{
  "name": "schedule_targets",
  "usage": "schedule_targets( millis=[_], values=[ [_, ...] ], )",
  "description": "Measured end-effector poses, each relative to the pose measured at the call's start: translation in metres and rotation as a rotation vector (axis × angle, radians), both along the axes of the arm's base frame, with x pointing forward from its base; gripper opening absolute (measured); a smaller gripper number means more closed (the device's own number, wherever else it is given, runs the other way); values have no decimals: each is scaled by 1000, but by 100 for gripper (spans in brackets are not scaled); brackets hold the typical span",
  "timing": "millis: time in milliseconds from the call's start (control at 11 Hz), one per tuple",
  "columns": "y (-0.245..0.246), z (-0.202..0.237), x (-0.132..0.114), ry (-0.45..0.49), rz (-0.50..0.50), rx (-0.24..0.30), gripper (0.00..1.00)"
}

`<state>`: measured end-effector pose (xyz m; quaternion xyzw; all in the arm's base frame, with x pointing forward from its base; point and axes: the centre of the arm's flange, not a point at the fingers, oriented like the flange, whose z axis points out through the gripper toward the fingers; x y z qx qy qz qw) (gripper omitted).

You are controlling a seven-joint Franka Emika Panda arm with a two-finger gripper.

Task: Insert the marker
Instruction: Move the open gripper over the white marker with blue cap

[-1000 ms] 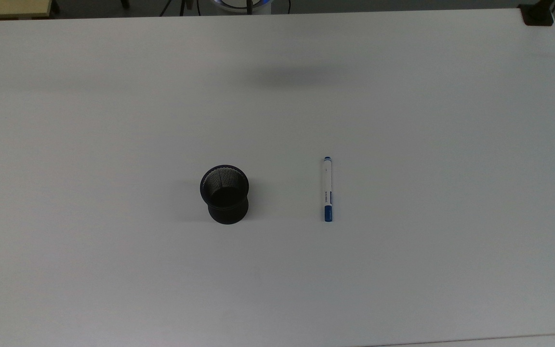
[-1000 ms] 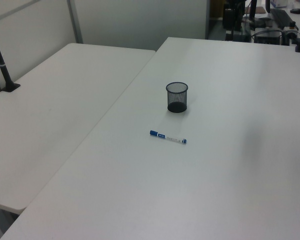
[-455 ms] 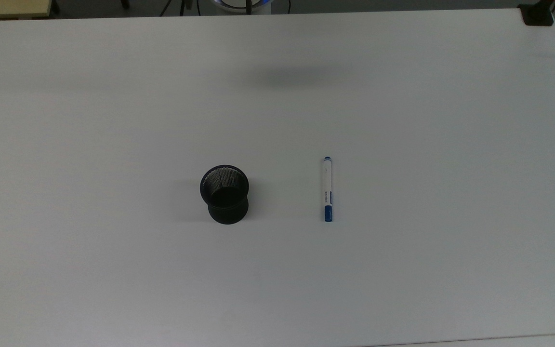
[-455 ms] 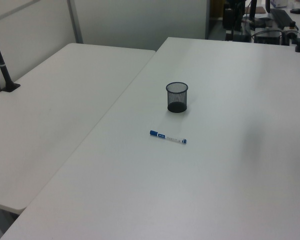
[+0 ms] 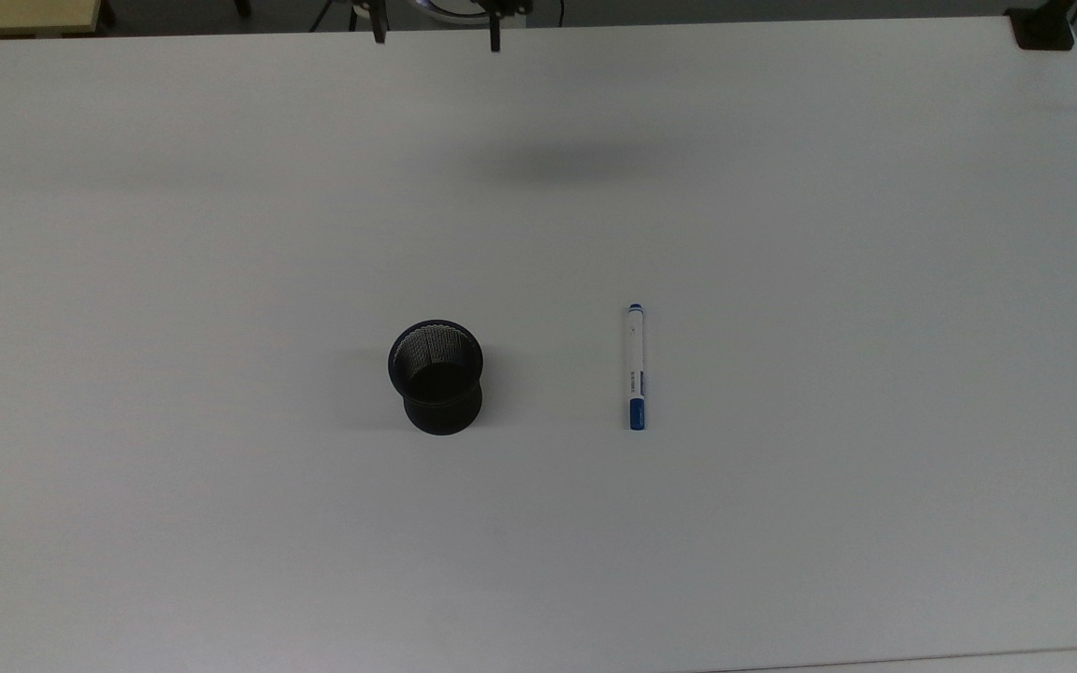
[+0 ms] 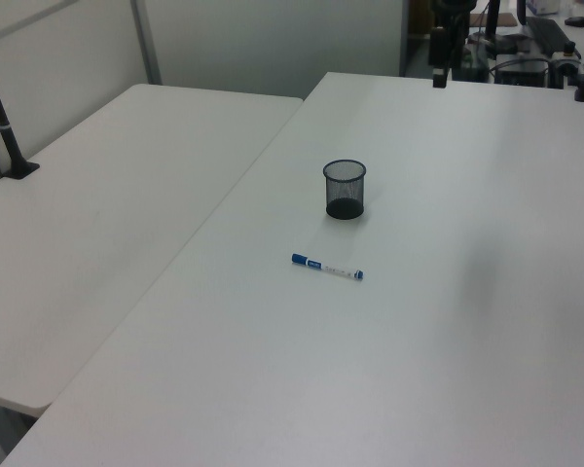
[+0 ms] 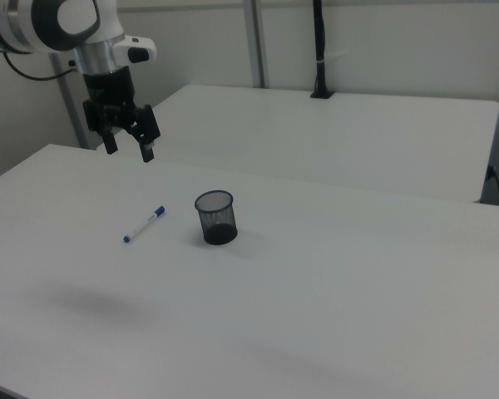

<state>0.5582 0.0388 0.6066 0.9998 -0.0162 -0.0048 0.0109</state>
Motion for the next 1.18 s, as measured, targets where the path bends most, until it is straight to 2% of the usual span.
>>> schedule_targets(
  millis=[364,727,1182],
  values=[
    [63,-34,26,-48,92,27,100],
    [143,-133,74,-75,31,30,100],
    [178,-211,111,-163,8,15,100]
  ],
)
